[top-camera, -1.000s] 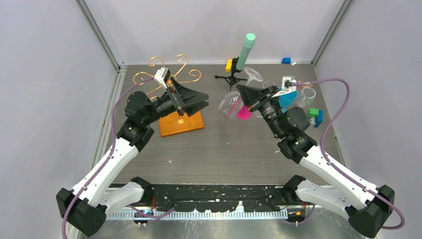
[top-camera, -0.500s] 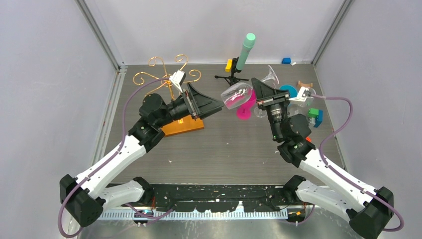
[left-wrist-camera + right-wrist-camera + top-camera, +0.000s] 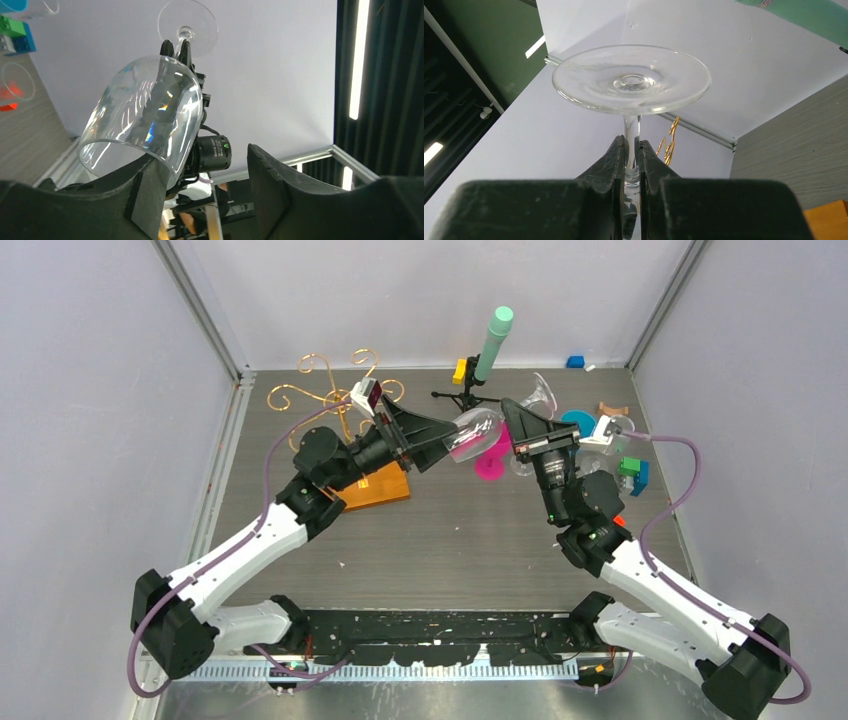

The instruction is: Take the wine glass off the wine glass rack

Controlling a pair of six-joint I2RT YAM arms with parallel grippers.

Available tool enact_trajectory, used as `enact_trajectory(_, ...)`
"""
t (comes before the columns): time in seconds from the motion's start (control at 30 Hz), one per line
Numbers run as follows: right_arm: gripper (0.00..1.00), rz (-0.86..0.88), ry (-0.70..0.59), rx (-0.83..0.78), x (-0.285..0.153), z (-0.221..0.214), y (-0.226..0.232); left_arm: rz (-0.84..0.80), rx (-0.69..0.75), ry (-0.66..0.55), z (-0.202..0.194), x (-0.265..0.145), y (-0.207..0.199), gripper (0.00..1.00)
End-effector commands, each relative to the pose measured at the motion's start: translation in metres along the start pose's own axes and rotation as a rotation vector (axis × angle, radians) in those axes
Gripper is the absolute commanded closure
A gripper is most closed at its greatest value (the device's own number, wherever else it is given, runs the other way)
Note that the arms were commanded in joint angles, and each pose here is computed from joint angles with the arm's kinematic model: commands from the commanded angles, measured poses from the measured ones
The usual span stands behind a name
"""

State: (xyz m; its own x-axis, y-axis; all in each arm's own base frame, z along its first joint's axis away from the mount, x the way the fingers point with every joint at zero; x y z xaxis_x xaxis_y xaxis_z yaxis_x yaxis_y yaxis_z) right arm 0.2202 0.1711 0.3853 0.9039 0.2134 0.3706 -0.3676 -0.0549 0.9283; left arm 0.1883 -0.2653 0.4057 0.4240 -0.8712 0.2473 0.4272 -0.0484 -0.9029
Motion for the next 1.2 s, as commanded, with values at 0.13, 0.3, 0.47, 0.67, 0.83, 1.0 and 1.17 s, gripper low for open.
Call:
enact_trajectory(0.13, 1.00, 0.084, -0.027, 0.063, 0.002, 0.001, 0.012, -0.148, -0.057, -0.114, 0.015, 0.004, -0.042, 0.63)
enact_trajectory(0.3, 1.00, 0.080, -0.026, 0.057, 0.000, 0.002, 0.012, -0.141, -0.006, -0.108, 0.015, 0.008, -0.041, 0.79)
enact_trajectory(0.47, 1.00, 0.074, -0.018, 0.056, -0.002, 0.002, 0.013, -0.133, 0.052, -0.115, 0.016, 0.009, -0.043, 1.00)
enact_trajectory(0.67, 0.68, 0.063, 0.004, 0.029, -0.005, 0.003, 0.018, -0.082, 0.229, -0.115, 0.018, 0.007, -0.048, 1.00)
enact_trajectory(0.83, 0.53, 0.049, 0.009, 0.002, -0.009, 0.006, 0.022, -0.047, 0.338, -0.088, 0.018, 0.008, -0.049, 1.00)
enact_trajectory(1.0, 0.41, 0.013, 0.013, -0.013, -0.015, 0.009, 0.023, -0.021, 0.411, -0.029, 0.017, 0.012, -0.045, 1.00)
enact_trajectory(1.17, 0.38, -0.112, 0.015, -0.104, -0.034, 0.020, 0.014, 0.073, 0.536, 0.082, 0.012, 0.011, -0.032, 1.00)
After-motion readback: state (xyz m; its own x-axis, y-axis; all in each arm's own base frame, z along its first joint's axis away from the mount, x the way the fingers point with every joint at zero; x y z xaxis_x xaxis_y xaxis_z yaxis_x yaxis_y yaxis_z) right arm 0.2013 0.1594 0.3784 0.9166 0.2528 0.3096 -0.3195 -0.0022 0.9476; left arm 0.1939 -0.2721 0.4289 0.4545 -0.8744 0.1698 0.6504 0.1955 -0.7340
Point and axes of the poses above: each gripper's point midway between its finger pads, its own x axis out along the fingers, its own y axis along the line the jaws close on, z = x × y, the point moved 7 cm from there along -x, back along the fingers, and after that the axes turned 13 degrees about x, right-handed, at the moved point
